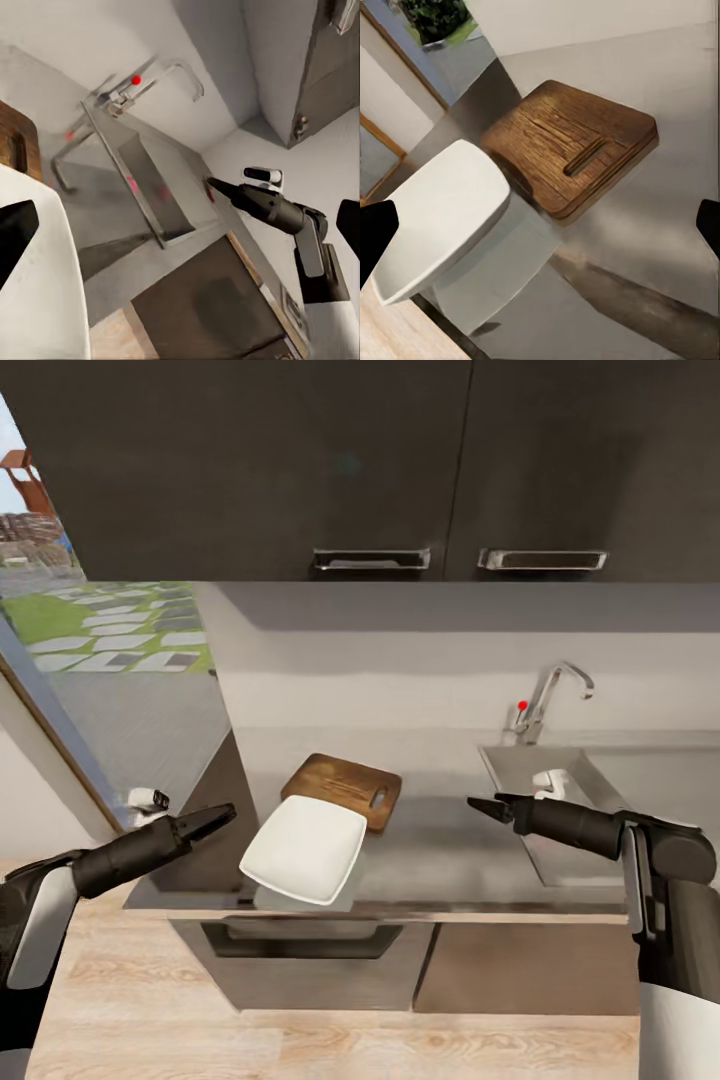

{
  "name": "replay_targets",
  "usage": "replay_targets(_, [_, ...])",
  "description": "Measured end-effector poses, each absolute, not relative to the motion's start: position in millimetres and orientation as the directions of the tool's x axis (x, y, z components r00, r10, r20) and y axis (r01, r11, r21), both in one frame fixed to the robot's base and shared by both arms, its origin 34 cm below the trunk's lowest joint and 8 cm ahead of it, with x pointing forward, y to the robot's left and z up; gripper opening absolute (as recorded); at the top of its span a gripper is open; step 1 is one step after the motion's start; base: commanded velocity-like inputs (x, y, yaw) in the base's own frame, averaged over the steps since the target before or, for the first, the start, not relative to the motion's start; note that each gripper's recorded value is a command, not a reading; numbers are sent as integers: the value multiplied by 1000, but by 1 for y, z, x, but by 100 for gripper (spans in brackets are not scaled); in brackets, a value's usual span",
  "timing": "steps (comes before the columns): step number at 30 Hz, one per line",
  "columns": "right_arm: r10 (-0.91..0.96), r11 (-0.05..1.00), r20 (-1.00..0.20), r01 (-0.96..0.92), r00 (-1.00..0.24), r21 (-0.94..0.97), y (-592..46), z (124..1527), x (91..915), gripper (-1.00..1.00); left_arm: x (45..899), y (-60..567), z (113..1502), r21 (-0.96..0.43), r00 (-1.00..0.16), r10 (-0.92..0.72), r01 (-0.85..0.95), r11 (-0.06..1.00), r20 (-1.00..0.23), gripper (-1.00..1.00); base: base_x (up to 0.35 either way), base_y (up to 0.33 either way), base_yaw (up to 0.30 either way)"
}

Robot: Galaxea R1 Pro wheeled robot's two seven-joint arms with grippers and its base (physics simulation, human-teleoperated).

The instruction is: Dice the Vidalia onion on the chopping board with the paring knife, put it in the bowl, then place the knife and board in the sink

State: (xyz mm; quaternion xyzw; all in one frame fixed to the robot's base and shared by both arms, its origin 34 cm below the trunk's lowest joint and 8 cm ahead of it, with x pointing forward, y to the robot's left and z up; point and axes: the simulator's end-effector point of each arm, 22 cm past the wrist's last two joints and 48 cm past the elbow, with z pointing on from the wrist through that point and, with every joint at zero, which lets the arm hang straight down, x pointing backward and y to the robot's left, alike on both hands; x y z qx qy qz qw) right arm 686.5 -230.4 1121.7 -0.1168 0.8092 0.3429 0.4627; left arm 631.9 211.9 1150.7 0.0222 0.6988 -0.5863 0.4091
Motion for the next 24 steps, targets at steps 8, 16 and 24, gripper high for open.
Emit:
replay_targets(8, [136, 752, -792, -459, -595, 473, -235, 1111, 685, 100, 646, 218, 1089, -799, -719, -400, 368, 475, -569, 100, 325, 0, 0])
replay_targets(16, [133, 761, -773, -435, -621, 481, -237, 1101, 685, 100, 650, 237, 1049, -745, -748, -346, 286, 603, -567, 100, 91, 0, -4])
replay_targets(24, [139, 759, -765, -429, -629, 490, -238, 1099, 684, 100, 646, 240, 1032, -689, -767, -279, 276, 670, -578, 100, 1, 0, -111])
